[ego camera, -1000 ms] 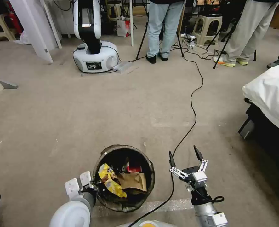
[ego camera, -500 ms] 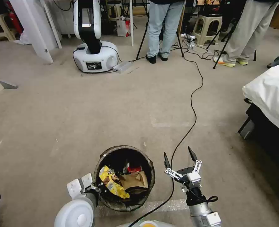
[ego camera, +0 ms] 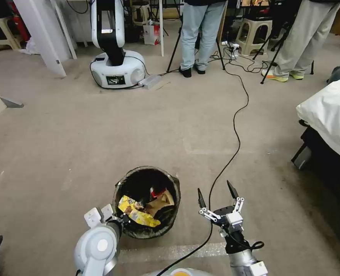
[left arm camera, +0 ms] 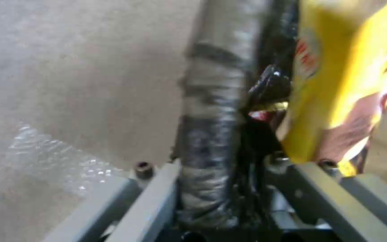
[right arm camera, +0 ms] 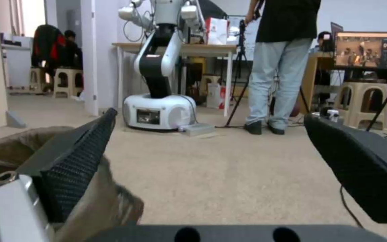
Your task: Pick up the trash bin, then pick up the garbage from the floor and place it into the trash bin.
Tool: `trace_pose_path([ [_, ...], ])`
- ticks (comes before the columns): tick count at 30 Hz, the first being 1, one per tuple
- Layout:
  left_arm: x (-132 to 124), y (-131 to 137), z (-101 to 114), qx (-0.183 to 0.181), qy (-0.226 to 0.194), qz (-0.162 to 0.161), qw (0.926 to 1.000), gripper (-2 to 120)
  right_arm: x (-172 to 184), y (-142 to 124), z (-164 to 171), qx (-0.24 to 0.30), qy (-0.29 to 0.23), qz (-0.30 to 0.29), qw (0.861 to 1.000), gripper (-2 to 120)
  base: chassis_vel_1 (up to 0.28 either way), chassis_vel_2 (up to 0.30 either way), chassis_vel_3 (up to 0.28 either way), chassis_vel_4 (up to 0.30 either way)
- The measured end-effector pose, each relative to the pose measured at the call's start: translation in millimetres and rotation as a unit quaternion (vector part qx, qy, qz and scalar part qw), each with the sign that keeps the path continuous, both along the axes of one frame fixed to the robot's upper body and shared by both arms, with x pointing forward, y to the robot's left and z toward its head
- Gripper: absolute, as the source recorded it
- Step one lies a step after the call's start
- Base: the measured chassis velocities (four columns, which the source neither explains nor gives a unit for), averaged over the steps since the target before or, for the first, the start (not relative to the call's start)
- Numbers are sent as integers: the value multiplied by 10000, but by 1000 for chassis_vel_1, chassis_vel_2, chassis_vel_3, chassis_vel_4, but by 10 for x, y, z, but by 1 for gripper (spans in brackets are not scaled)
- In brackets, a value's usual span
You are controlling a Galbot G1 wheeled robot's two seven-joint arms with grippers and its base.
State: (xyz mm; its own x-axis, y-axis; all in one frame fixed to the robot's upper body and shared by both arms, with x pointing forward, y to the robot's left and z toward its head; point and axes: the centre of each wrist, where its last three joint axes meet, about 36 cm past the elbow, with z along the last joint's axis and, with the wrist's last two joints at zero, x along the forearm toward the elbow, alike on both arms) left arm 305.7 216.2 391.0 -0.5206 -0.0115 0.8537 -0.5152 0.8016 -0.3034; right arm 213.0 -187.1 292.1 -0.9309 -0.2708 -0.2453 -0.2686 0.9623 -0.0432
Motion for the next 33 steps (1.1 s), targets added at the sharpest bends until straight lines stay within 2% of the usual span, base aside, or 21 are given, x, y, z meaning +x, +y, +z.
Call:
trace_pose_path([
  [1,0,0,0,0,0,0,10000,11,0,0,0,0,0,0,10000,100,0,0,0,0],
  [3,48,18,32,-49,-87,8,9999,23,-14,3,-6,-7,5,25,10000,100,0,0,0,0],
  [5,58,29,39,-54,-108,13,9999,25,-16,3,-7,-8,6,28,10000,100,0,0,0,0],
  [7,87,73,72,-62,-199,23,9998,36,-20,3,-8,-12,8,45,10000,100,0,0,0,0],
  [8,87,73,72,-62,-199,23,9998,36,-20,3,-8,-12,8,45,10000,100,0,0,0,0],
  [10,92,81,117,-68,-300,-2,9995,47,-26,19,-12,-3,14,70,10000,100,0,0,0,0],
  [11,92,81,117,-68,-300,-2,9995,47,-26,19,-12,-3,14,70,10000,100,0,0,0,0],
  [13,96,81,167,-20,-416,-38,9991,57,-40,46,-23,5,29,110,9999,100,0,0,0,0],
  [14,96,81,167,-20,-416,-38,9991,57,-40,46,-23,5,29,110,9999,100,0,0,0,0],
  [15,99,82,216,22,-515,-67,9986,66,-49,63,-28,10,27,135,9999,100,0,0,0,0],
  [17,96,88,298,66,-660,-110,9977,74,-62,70,-32,12,36,153,9999,100,0,0,0,0],
  [19,96,91,325,82,-707,-123,9974,77,-65,70,-33,11,36,158,9999,100,0,0,0,0],
  [21,82,111,446,188,-908,-169,9956,89,-74,67,-37,4,36,171,9998,100,0,0,0,0],
  [22,82,111,446,188,-908,-169,9956,89,-74,67,-37,4,36,171,9998,100,0,0,0,0],
  [25,29,109,538,364,-1075,-247,9932,100,-75,61,-34,-2,33,166,9999,100,0,0,0,0],
  [31,-80,70,616,636,-1221,-392,9897,111,-70,63,-22,4,14,161,9999,100,0,0,0,0],
  [33,-170,33,659,945,-1348,-534,9849,113,-63,66,-8,14,-6,146,9999,100,0,0,0,0],
])
